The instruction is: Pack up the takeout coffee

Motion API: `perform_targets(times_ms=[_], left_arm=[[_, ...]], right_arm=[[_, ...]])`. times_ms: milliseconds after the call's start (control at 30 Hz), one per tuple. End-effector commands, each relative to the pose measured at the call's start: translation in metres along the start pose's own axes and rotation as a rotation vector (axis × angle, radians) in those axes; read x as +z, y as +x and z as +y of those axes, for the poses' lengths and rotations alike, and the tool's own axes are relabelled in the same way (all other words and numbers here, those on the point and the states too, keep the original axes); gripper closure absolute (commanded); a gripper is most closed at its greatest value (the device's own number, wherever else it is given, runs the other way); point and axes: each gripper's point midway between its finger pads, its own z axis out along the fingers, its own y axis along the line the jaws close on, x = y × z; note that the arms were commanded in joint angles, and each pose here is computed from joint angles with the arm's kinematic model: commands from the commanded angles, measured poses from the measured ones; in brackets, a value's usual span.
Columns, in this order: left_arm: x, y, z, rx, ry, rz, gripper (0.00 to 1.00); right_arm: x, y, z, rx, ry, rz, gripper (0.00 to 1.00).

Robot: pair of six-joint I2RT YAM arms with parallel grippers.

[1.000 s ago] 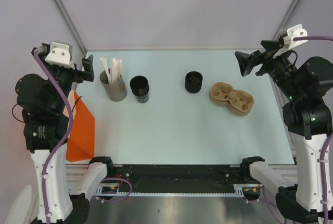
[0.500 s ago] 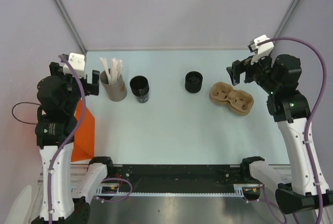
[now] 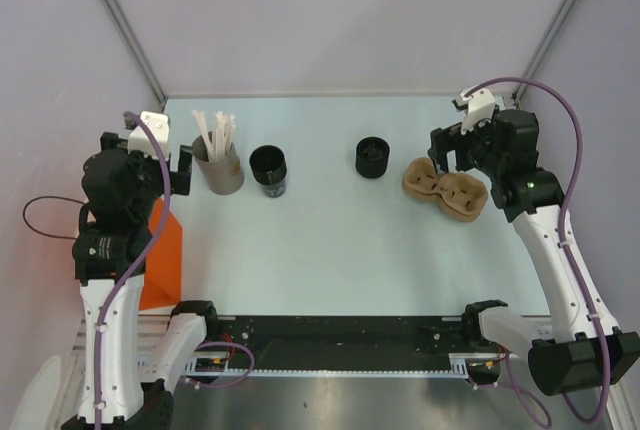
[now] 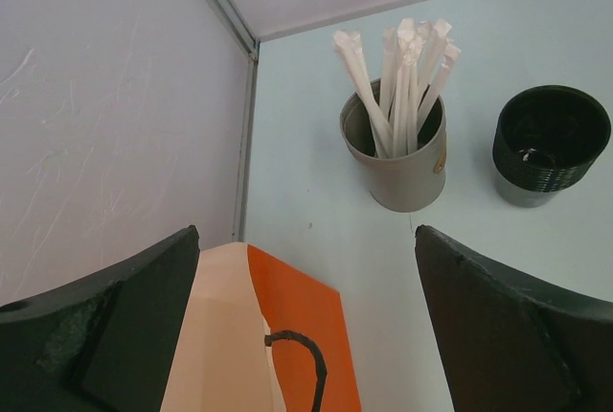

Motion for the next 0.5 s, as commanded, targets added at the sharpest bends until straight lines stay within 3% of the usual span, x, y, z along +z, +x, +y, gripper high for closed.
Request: perform_targets(times_ms=[0, 300, 467], left_arm=[[-0.012, -0.012, 0.016, -0.006, -0.07, -0.022, 0.0], [-0.037, 0.002, 0.019, 0.02, -0.071, 0.057, 0.01], [-0.041, 0.025, 0.016, 0.059, -0.069, 0.121, 0.09]], right_arm=[[0.002, -0.012, -0.002, -0.028, 0.02, -0.054, 0.0], [0.01, -0.003, 0.005, -0.057, 0.017, -0.036, 0.0], [0.012, -0.001, 0.007, -0.076, 0.025, -0.035, 0.0]])
